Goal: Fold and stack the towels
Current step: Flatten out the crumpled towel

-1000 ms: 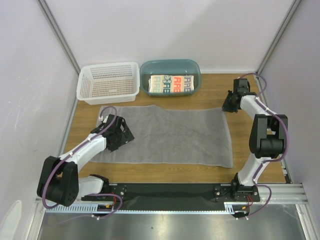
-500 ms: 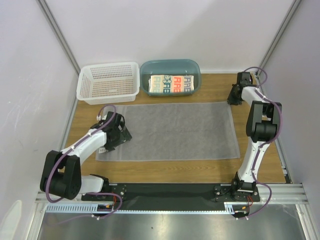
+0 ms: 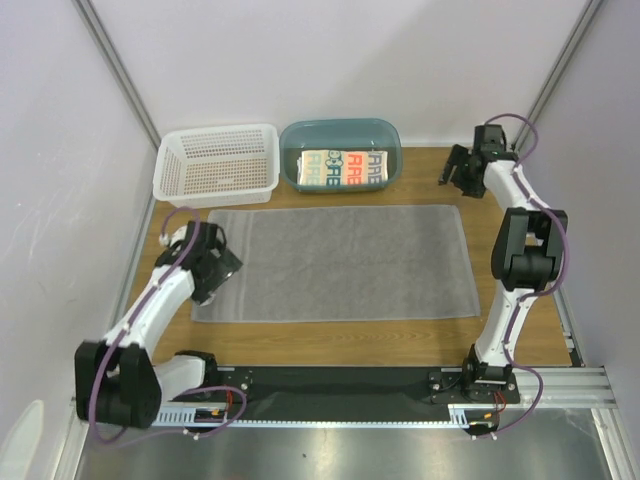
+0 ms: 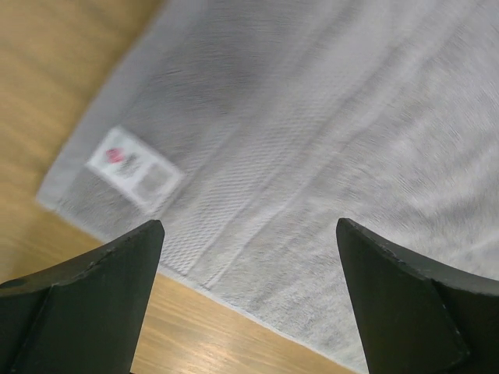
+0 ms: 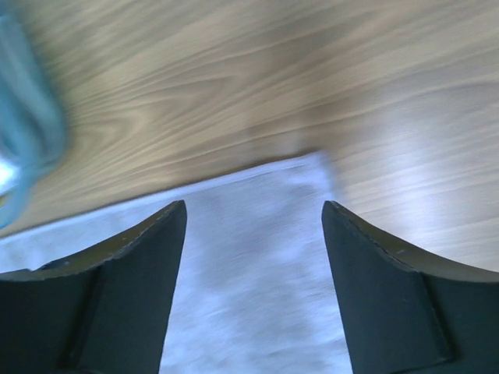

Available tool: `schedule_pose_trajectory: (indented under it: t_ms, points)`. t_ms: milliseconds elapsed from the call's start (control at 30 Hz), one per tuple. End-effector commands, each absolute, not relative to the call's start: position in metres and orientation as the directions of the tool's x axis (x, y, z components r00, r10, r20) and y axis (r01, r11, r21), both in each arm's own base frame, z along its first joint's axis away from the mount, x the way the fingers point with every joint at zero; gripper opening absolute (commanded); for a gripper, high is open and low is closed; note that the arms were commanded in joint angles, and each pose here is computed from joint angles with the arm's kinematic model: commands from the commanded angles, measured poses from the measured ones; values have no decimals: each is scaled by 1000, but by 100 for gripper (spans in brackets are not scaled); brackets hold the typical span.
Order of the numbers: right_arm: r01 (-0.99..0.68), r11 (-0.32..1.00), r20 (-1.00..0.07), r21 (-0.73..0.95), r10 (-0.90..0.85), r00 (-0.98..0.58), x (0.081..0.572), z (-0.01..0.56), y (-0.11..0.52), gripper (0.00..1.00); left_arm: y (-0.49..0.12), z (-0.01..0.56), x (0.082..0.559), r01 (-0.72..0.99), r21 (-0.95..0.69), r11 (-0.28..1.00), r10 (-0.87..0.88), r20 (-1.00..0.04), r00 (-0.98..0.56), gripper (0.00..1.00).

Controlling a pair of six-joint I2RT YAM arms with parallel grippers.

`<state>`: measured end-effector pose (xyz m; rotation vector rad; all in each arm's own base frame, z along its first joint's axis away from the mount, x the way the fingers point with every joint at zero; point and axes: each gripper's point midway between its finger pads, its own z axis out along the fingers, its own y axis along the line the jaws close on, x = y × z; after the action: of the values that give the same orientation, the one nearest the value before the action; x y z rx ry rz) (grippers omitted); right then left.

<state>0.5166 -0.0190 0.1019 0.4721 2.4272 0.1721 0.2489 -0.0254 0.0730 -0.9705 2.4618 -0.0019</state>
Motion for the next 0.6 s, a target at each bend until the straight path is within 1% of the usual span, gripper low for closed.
schedule_pose_trajectory:
  t_ms: [0,33,67,100,133,167,233,267,300,333,400,567]
  points:
    - [164,926,-601,341,349,-719,508,152,52,77,-12,68,227,-770,-241,591,-785,-392,-480,98]
    - [141,925,-603,354,341,-721,506,156,66,77,-9,67,222,-790,-248,561,-805,-385,-451,97]
    - [117,918,-601,379,341,-723,503,162,86,78,-3,67,214,-829,-272,488,-847,-379,-374,97]
    - [84,910,-606,406,337,-721,504,168,100,78,-1,66,209,-846,-282,452,-864,-376,-336,96]
    - [67,904,-604,422,335,-723,503,171,111,78,3,58,194,-877,-257,407,-882,-362,-303,95]
    - [31,900,-611,435,320,-724,501,176,128,78,7,64,191,-893,-313,324,-909,-364,-202,95]
    - [-26,885,-620,465,305,-723,503,180,149,78,11,54,175,-913,-318,256,-923,-361,-133,90]
    - [-44,881,-618,471,295,-729,503,179,156,78,17,52,172,-925,-341,166,-938,-345,-41,89]
    - [-66,862,-600,503,293,-744,503,177,166,78,20,56,172,-911,-387,141,-938,-347,2,86]
    - [-79,848,-595,524,297,-747,504,177,171,78,25,49,168,-915,-391,100,-938,-343,44,85]
    - [-98,819,-563,565,296,-772,501,171,181,77,30,44,162,-920,-387,60,-934,-348,85,85]
    - [-134,803,-558,580,273,-784,498,168,194,75,41,29,148,-960,-274,63,-918,-394,53,86]
